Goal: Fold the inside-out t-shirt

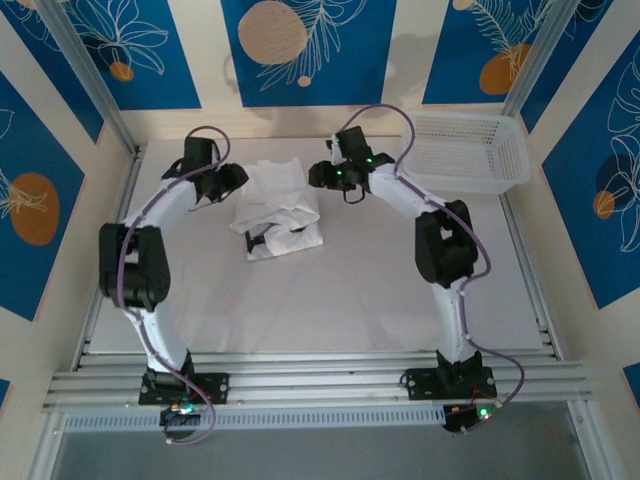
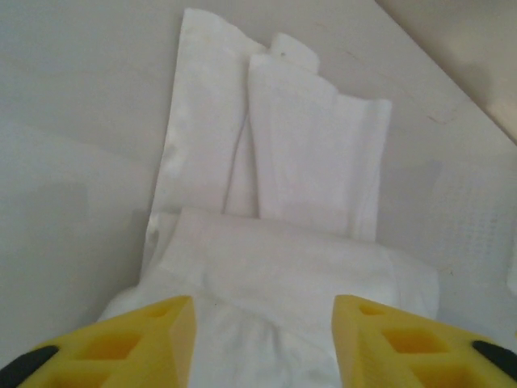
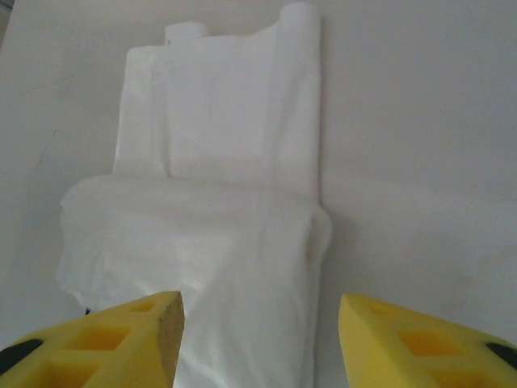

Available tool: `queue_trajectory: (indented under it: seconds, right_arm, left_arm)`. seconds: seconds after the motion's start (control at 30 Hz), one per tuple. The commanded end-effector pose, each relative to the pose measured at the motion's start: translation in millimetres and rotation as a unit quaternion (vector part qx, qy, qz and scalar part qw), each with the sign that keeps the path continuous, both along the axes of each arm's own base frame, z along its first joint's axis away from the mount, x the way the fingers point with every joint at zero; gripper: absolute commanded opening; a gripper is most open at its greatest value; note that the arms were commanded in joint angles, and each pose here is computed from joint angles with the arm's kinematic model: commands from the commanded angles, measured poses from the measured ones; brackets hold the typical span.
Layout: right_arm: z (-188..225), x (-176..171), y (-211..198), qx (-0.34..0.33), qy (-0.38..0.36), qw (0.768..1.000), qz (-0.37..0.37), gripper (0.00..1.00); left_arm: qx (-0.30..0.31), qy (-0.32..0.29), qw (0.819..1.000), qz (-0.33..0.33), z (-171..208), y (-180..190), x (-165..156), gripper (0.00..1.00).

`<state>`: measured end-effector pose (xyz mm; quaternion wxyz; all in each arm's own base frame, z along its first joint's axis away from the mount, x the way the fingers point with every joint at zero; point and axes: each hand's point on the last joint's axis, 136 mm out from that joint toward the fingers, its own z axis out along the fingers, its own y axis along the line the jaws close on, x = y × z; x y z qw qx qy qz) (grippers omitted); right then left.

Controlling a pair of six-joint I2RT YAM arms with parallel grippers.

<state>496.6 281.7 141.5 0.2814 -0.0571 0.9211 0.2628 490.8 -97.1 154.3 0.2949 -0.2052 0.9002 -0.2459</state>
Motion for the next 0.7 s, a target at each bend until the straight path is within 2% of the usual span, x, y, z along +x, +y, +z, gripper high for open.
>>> queue_trajectory:
  seconds: [0.0,0.13,0.27,0.37,0.53,0.67]
  right_arm:
    - [18,-40,-16,0.029,-0.008,1.000,0.005,0.54]
    - [-13,-83,-19,0.073,0.006,0.997,-0.001,0.53]
    - [-50,-95,-11,0.075,0.052,0.996,0.002,0.53]
    - [-66,-92,-3,0.072,0.065,0.995,0.003,0.52]
    - [-87,-88,13,0.075,0.094,0.993,0.012,0.50]
    - [-103,-95,28,0.078,0.122,0.989,0.016,0.41]
  left_arm:
    - [0.021,-0.063,0.998,-0.011,53,6,-39,0.51]
    - [0.050,-0.027,0.998,-0.027,13,0,-100,0.50]
    - [0.028,0.030,0.998,-0.055,-36,-15,-128,0.49]
    - [0.028,0.053,0.996,-0.069,-59,-25,-128,0.49]
    - [0.008,0.072,0.993,-0.089,-80,-45,-113,0.49]
    - [0.001,0.094,0.992,-0.084,-97,-52,-108,0.46]
